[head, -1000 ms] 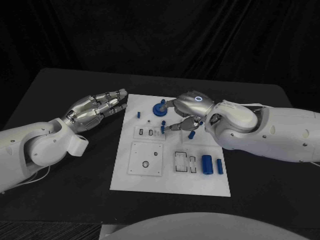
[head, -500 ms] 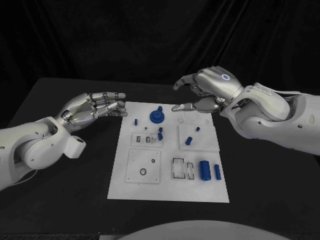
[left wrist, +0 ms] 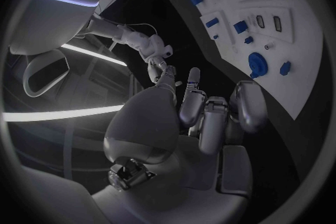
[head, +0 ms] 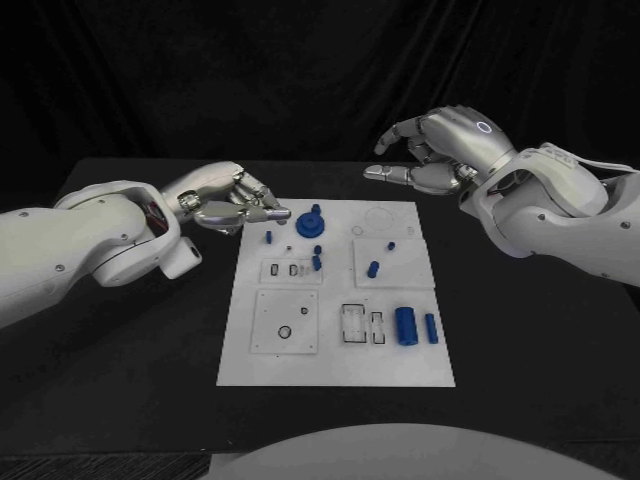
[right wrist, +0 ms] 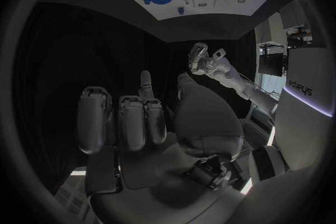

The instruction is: Assemble the parts on the task board

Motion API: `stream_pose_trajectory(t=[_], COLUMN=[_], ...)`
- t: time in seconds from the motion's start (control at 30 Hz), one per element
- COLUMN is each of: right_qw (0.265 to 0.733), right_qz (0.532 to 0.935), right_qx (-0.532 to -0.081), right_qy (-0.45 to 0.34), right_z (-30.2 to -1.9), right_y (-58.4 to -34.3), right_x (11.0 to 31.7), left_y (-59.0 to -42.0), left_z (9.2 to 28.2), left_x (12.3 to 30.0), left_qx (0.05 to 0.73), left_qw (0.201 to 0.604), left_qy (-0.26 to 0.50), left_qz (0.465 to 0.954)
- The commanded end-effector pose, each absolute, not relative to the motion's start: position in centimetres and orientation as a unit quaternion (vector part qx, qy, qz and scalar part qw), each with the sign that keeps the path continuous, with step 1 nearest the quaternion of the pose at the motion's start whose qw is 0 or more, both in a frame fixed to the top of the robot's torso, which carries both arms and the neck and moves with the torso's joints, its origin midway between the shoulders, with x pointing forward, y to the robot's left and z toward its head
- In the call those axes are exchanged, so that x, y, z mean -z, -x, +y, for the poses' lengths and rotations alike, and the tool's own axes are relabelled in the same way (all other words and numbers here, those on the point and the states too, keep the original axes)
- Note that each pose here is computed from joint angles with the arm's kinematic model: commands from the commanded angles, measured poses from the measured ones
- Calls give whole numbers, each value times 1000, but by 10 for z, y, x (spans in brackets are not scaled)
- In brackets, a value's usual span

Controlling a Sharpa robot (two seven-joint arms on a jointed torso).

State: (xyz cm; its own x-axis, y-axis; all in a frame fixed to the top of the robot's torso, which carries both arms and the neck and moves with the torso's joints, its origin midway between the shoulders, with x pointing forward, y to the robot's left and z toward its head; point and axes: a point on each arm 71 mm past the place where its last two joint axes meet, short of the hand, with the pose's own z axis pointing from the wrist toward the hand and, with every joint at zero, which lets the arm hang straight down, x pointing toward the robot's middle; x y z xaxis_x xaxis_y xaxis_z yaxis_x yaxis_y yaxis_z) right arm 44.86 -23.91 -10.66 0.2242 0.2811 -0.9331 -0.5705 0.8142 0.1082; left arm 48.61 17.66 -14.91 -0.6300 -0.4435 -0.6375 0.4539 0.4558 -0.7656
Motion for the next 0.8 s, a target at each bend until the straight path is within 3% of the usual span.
stream_pose_trajectory(t=[0.03,0.3,0.8], right_qw=[770,758,743], right_qz=[564,589,612], right_qx=[-278,-264,-257], right_qy=[107,95,87], right_z=[-247,-258,-264], right_y=[-449,-447,-442], right_x=[113,135,156], left_y=[-493,-499,-499], left_z=[166,135,111], left_x=[156,170,181], left_qx=[440,330,219], left_qw=[450,423,399], left_qy=[-47,-95,-96], left_qz=[776,838,885])
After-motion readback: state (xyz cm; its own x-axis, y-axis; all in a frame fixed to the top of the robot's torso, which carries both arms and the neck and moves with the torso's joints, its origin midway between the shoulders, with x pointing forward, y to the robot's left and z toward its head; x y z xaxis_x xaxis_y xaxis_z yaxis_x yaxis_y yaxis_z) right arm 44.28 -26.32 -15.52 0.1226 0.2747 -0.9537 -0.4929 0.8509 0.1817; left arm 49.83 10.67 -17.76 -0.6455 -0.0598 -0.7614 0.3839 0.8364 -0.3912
